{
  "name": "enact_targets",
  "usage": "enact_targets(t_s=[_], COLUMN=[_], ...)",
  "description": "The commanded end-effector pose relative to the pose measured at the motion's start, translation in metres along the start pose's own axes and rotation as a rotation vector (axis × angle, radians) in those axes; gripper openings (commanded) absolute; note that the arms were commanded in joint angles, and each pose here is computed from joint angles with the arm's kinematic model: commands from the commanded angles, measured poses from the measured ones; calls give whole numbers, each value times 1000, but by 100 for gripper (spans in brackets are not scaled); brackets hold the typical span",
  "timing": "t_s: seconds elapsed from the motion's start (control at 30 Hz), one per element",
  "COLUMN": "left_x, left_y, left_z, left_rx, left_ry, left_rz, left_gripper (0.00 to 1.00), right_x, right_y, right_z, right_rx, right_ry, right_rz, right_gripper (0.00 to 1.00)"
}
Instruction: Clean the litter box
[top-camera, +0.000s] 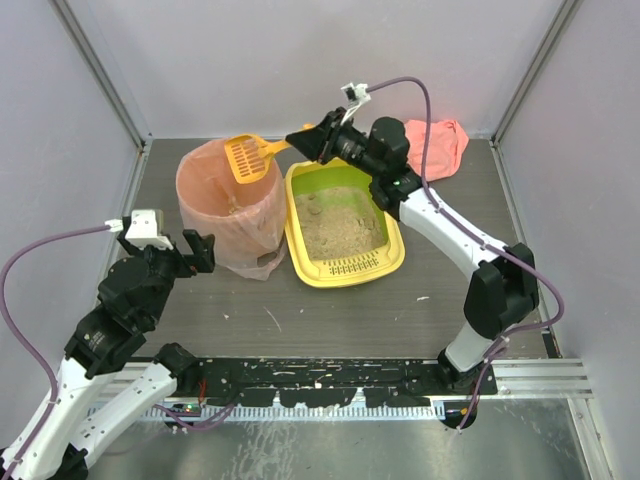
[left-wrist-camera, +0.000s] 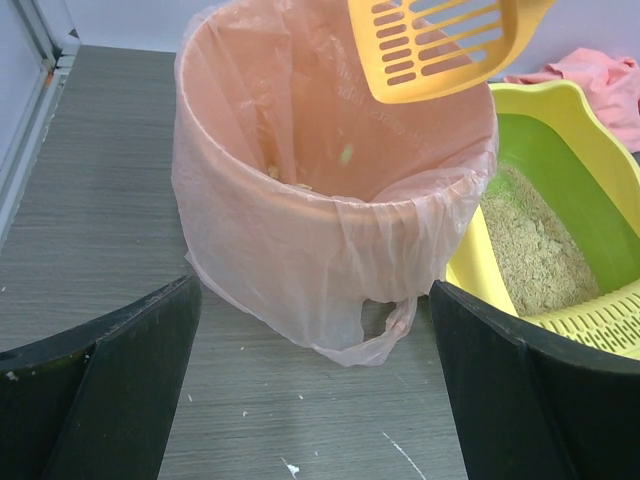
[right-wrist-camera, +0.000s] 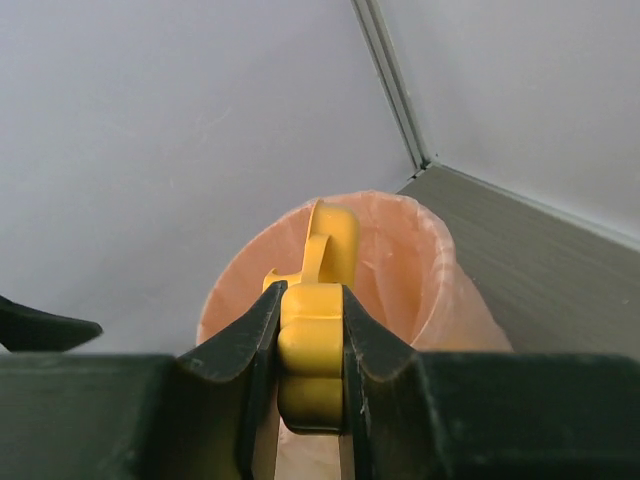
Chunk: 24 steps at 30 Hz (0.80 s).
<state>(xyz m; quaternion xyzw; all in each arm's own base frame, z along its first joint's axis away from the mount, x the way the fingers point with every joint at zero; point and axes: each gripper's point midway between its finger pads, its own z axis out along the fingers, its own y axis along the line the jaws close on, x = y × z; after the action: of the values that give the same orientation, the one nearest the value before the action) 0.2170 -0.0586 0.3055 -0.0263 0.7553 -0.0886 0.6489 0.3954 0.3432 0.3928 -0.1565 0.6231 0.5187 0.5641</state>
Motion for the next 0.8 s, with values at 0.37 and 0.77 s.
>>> enact_targets(t_s=[0.37, 0.77], left_x=[-4, 0], left_y=[3, -3], left_z=[1, 6], left_rx=[-19, -5], left_ry=[-16, 8], left_rz=[-13, -3], left_gripper=[98, 98], right_x=[-75, -94], right_y=[72, -13], right_z=[-21, -125], right_rx=[-29, 560], right_ry=[-150, -42], right_rz=[-421, -277], right_gripper=[1, 1])
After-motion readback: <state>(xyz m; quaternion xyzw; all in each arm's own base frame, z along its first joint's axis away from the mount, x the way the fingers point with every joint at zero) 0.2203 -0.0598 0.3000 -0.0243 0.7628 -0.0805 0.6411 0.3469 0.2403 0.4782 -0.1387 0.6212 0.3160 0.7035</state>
